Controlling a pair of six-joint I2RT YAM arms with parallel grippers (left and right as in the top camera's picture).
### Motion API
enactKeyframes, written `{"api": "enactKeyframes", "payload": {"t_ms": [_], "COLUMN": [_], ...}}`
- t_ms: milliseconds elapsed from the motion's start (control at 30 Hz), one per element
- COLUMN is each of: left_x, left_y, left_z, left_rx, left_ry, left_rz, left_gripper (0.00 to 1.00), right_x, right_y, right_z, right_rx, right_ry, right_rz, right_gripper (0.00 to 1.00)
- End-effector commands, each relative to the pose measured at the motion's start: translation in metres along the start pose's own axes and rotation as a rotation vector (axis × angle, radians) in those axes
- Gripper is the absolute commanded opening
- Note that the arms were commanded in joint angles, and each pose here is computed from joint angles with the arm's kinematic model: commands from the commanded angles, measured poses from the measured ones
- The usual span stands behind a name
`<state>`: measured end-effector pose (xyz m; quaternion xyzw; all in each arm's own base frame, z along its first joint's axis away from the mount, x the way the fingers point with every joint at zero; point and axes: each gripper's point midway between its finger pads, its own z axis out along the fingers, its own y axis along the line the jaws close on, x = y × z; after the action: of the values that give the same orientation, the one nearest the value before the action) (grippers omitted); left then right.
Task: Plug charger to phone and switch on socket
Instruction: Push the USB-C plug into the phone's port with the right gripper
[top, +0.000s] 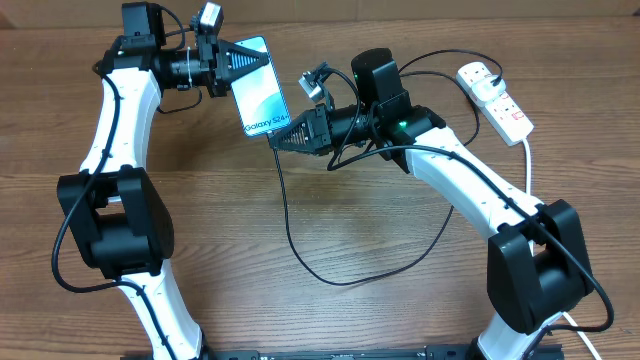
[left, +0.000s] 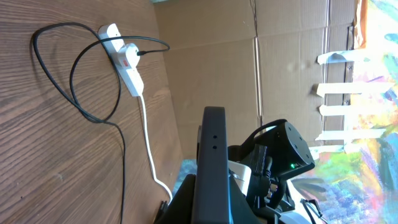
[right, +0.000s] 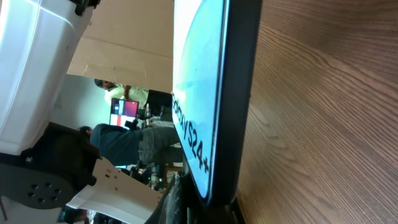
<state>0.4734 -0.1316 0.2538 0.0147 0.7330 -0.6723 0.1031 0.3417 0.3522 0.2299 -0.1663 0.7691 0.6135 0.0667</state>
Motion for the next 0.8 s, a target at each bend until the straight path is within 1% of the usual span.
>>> {"api": "enactKeyframes", "payload": {"t_ms": [0,333,367,433,467,567,767], "left_x": [0.014,0.015,0.015,0.014,0.014,0.012,0.01], "left_y": [-0.021,-0.02,-0.02,-0.019,-0.019,-0.016,-0.011], "left_z": [0.015,0.015,0.014,0.014,0.013,0.013,0.013], "left_rx": [0.083,0.081,0.081,0.079,0.078,0.057,0.029], "left_ry": [0.066,0.066,0.066,0.064,0.062,0.052,0.041], "left_rz": [0.016,0.005,0.005,0.005,0.006,0.005,-0.01], "left_gripper": [0.04,0.04,0.04,0.04,0.04,0.04,0.04], "right_x": [-0.022,-0.028,-0.028,-0.027,-0.027,-0.024,-0.013], "right_y": [-0.004,-0.007,-0.008,-0.009,-0.01,-0.007,0.001], "right_z": [-0.01,-0.011,-0.011,-0.012,-0.013,-0.013,-0.012], "right_rx": [0.063,0.084,0.087,0.092,0.093,0.07,0.02], "right_ry": [-0.097,-0.125,-0.123,-0.122,-0.121,-0.101,-0.048], "right_rz": [-0.035,-0.053,-0.059,-0.059,-0.055,-0.065,-0.056], "right_gripper": [0.04,0.04,0.06,0.2,0.24,0.28,0.29]}}
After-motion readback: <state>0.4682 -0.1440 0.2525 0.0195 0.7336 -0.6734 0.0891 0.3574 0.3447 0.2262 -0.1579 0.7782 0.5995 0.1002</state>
